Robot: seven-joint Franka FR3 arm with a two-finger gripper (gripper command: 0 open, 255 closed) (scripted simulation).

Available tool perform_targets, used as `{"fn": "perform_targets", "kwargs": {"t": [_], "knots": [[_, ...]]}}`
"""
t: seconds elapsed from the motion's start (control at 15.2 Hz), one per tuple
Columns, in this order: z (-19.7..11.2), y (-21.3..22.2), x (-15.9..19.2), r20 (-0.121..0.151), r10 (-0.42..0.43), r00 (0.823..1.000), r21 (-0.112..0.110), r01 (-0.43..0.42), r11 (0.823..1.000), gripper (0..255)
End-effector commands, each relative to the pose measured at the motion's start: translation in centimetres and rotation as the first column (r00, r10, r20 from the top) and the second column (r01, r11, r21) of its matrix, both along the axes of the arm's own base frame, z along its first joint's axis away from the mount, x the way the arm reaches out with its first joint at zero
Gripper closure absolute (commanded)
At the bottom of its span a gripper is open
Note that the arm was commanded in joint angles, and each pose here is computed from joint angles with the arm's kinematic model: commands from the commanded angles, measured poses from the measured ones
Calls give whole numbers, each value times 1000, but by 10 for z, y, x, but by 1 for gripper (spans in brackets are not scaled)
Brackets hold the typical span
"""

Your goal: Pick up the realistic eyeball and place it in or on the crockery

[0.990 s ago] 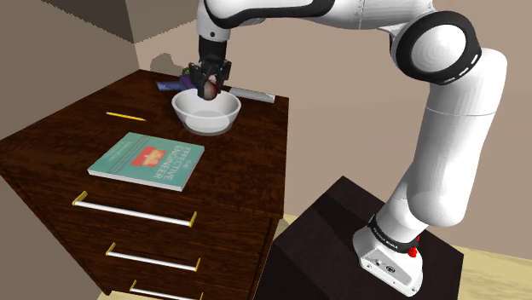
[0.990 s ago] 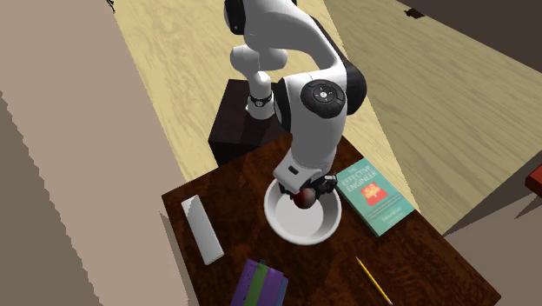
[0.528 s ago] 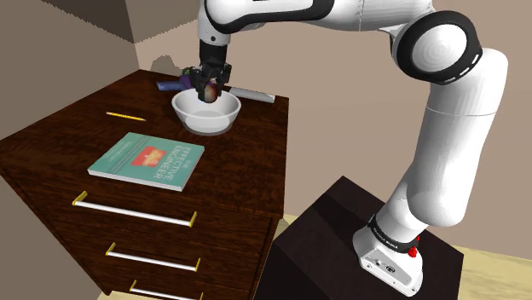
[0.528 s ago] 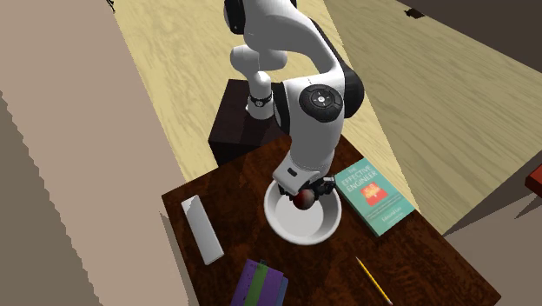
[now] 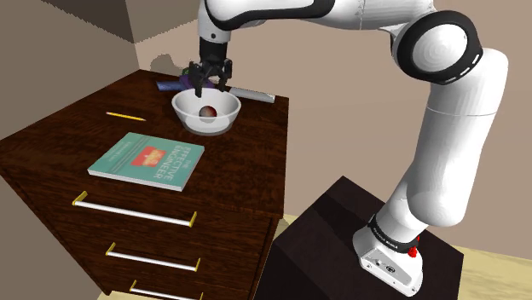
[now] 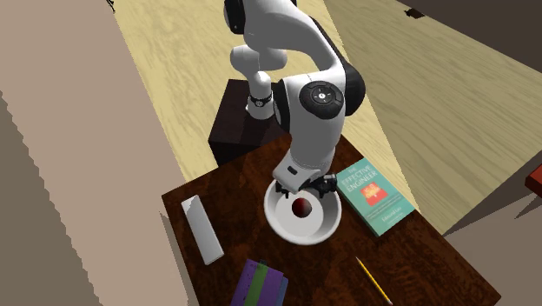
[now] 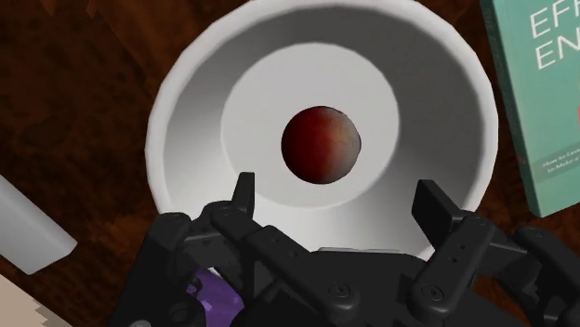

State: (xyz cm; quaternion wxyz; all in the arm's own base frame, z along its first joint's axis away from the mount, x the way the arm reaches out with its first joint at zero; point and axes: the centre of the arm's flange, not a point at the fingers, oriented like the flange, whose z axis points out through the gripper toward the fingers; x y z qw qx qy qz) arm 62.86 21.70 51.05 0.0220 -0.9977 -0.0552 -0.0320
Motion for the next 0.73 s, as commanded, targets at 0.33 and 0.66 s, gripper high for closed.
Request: {"fn": "perform_targets", "kwargs": {"t": [0.33, 0.66], "knots": [[43, -2, -3, 0, 0, 1000, 0, 0, 1000, 0], [43, -2, -3, 0, 0, 1000, 0, 0, 1000, 0]]}}
